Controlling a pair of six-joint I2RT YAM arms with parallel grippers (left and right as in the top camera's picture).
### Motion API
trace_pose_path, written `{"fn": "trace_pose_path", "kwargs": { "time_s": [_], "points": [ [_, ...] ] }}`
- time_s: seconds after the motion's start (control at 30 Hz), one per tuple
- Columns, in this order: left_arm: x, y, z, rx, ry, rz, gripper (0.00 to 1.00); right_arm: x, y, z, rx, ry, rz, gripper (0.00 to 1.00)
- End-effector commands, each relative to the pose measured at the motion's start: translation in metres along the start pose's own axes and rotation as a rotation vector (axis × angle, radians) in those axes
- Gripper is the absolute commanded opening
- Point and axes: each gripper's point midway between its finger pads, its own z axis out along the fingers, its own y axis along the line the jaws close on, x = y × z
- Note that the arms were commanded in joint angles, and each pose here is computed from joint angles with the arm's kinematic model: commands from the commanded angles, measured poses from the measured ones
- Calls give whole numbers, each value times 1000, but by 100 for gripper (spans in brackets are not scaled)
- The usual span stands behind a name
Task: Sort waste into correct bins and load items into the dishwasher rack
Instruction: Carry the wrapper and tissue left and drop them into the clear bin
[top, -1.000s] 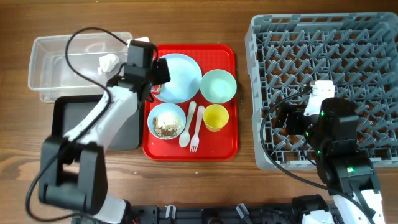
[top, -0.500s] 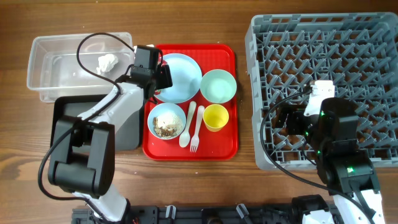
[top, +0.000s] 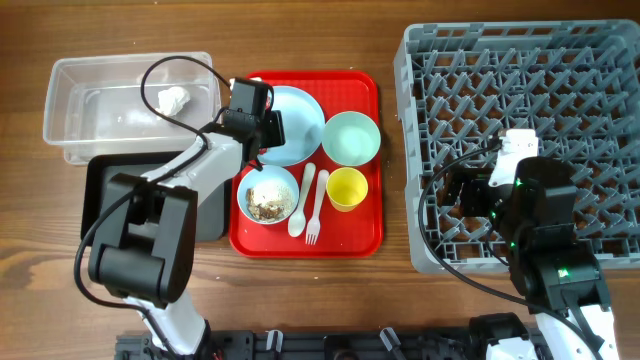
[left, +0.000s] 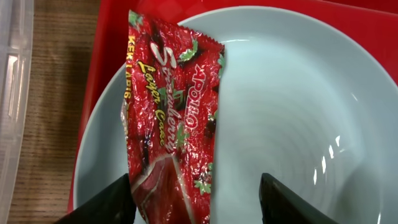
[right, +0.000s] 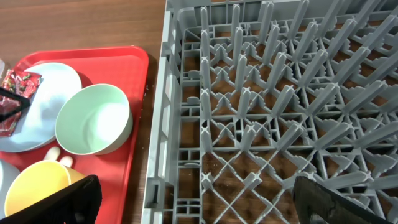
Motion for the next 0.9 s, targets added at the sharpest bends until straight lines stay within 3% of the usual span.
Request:
{"fn": "trace_pose_path", "kwargs": {
  "time_s": [0.0,0.13,0.23,0.33,0.47,0.6,0.73,0.77,0.87],
  "points": [
    [17,4,13,-15,46,10,52,-8,-2,-3,11,-22,2,100],
    [17,4,13,-16,48,10,30,-8,-2,-3,11,-22,1,100],
    [17,4,13,-16,48,10,4,-8,-2,-3,11,-22,1,100],
    [5,1,1,-2,10,7,4,-8,-2,-3,11,-22,1,100],
    [-49,-1,-65,17,-171,-31,4,-8,-2,-3,11,-21,1,100],
    [-94,51,-120,-79,-346,-222,4,-8,-2,-3,11,-22,1,100],
    [-103,125,-124,-155,-388,-540,4,-8,-1,-3,11,-22,1,100],
    [-101,140,-120,-174,-385,-590,6,-8,-1,-3,11,-22,1,100],
    [-91,167,-103,-228,-349,-643,34,-8,-1,-3,11,-22,2,100]
  ]
}}
